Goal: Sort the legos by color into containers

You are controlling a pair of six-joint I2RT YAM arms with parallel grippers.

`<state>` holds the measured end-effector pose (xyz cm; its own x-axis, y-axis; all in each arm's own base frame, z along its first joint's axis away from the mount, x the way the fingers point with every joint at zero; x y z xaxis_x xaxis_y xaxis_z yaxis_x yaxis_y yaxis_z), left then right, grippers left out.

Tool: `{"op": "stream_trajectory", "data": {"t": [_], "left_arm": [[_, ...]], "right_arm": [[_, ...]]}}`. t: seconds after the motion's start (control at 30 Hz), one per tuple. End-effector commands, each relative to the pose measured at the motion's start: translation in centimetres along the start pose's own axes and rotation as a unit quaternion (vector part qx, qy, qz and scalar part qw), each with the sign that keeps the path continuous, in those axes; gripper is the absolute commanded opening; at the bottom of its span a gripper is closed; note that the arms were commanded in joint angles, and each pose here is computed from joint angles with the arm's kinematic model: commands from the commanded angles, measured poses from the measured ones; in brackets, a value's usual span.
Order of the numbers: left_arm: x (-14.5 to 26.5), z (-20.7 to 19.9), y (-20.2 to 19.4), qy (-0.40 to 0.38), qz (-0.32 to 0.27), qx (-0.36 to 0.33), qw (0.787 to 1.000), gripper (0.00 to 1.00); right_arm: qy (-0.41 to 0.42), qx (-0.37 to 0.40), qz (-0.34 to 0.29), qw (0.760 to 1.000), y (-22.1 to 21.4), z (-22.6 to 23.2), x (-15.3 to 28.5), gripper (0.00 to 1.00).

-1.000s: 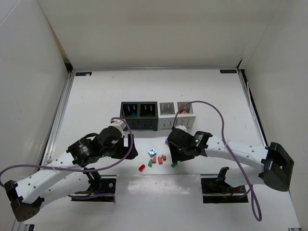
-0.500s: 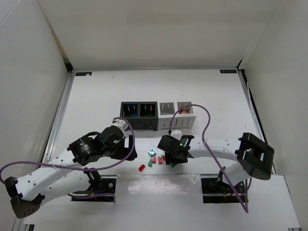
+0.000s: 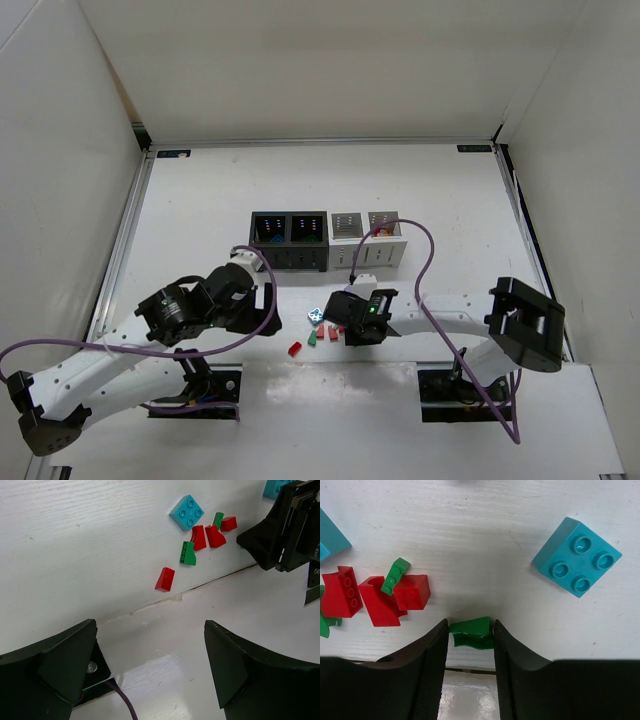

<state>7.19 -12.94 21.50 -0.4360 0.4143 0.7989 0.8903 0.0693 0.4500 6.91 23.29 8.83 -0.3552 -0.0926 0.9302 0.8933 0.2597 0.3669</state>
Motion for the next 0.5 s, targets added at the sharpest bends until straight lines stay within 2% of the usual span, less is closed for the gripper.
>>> {"op": "stream_trajectory", "data": {"t": [0.0,0.07,0.1,0.23,0.3,0.33,0.43,0.47], "left_arm": [[0.4,0.0,0.0,-0.001,-0.002,-0.001,1.000,1.00],[0.4,0.0,0.1,0.000,-0.003,-0.002,1.000,1.00],[0.6,-0.1,0.2,0.000,-0.008,-0.001,1.000,1.00],[0.6,0.1,0.4,0.008,-0.017,0.002,1.000,1.00],[0.7,0.0,0.6,0.007,-0.026,0.004,1.000,1.00],[0.6,-0.1,0.7,0.007,-0.028,0.003,1.000,1.00],[0.7,0.2,1.0,0.023,-0.041,0.001,0.999,1.00],[0.6,0.3,1.0,0.027,-0.044,0.003,0.999,1.00]], "right_arm": [[-0.026,-0.016,0.008,1.000,-1.2,-0.5,-1.4,0.28],[-0.032,-0.011,-0.005,0.999,-0.8,-0.4,-0.8,0.25],[-0.040,0.002,-0.012,0.999,-0.8,-0.5,-0.3,0.21],[-0.037,0.044,-0.047,0.997,1.8,-0.3,2.9,0.19],[-0.027,0.041,-0.072,0.996,3.7,-0.8,4.9,0.19],[-0.014,0.072,-0.084,0.994,4.8,-0.8,5.8,0.19],[0.054,0.042,-0.148,0.987,10.4,-0.8,9.0,0.19],[0.087,0.057,-0.176,0.979,12.0,-0.3,10.2,0.19]]}}
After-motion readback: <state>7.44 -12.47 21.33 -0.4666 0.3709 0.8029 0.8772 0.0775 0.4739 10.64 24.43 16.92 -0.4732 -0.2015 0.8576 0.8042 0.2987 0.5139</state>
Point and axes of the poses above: each gripper's point midway between its finger pads, its own x axis back along the fingers, its own z axis along the line the jaws close on, y = z × x, the point moved 8 cm from there along x, back along the fingers, and after that the axes turned 9 degrees about x, right-handed, at the moved point
